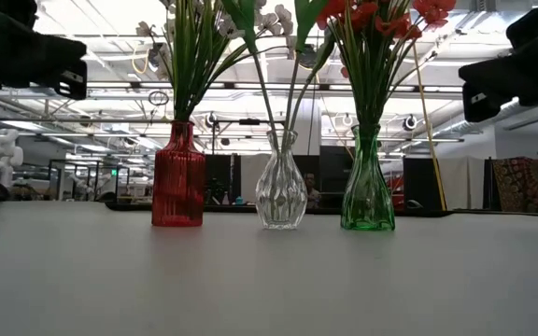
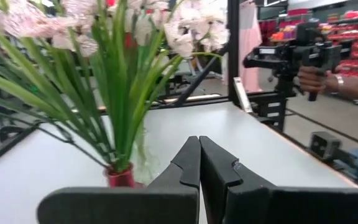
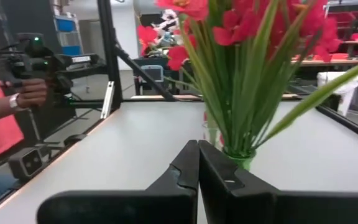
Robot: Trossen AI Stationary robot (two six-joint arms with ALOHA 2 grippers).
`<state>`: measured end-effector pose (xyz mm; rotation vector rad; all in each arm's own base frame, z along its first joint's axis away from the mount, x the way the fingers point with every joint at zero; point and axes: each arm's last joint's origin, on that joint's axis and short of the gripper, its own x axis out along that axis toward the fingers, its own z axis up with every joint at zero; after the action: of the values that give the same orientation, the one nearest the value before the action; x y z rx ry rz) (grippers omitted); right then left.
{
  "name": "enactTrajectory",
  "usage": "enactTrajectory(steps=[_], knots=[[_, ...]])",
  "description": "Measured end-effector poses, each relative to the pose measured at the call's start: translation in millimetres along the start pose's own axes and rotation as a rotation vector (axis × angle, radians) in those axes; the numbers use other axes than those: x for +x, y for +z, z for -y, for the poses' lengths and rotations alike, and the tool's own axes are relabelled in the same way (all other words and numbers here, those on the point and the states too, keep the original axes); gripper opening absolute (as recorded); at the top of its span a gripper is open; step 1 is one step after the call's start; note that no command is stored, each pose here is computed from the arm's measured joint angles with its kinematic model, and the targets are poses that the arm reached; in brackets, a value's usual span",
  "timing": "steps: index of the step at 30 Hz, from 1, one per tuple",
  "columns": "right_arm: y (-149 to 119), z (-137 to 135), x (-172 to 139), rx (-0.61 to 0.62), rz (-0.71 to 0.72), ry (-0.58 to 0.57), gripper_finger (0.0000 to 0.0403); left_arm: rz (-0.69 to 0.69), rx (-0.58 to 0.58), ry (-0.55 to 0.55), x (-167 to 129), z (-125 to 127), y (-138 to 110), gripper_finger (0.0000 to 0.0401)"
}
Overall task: Sort flowers into vase by color
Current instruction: Return to Home Position
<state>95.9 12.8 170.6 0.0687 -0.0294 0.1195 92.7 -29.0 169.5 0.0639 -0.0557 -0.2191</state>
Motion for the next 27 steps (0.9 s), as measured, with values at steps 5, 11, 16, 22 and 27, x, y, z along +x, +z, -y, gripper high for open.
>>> enactTrajectory(steps=[5,11,16,22,27], knots=[[0,4,0,-0.012,0.003,-0.040,0.0000,-0.006,0.022,0.061,0,-6,-1,0.0001],[0,8,0,-0.006,0.001,-0.069,0.0000,-0.016,0.026,0.094,0,-13,-2,0.0001],[1,13,-1,-0.010,0.004,-0.113,0.0000,-0.019,0.027,0.138,0,-17,-2,0.0001],[0,13,-1,-0.012,0.003,-0.105,0.0000,-0.020,0.022,0.147,0,-19,-2,0.0001],[0,13,0,-0.013,-0.002,-0.104,0.0000,-0.020,0.021,0.138,0,-18,-2,0.0001]])
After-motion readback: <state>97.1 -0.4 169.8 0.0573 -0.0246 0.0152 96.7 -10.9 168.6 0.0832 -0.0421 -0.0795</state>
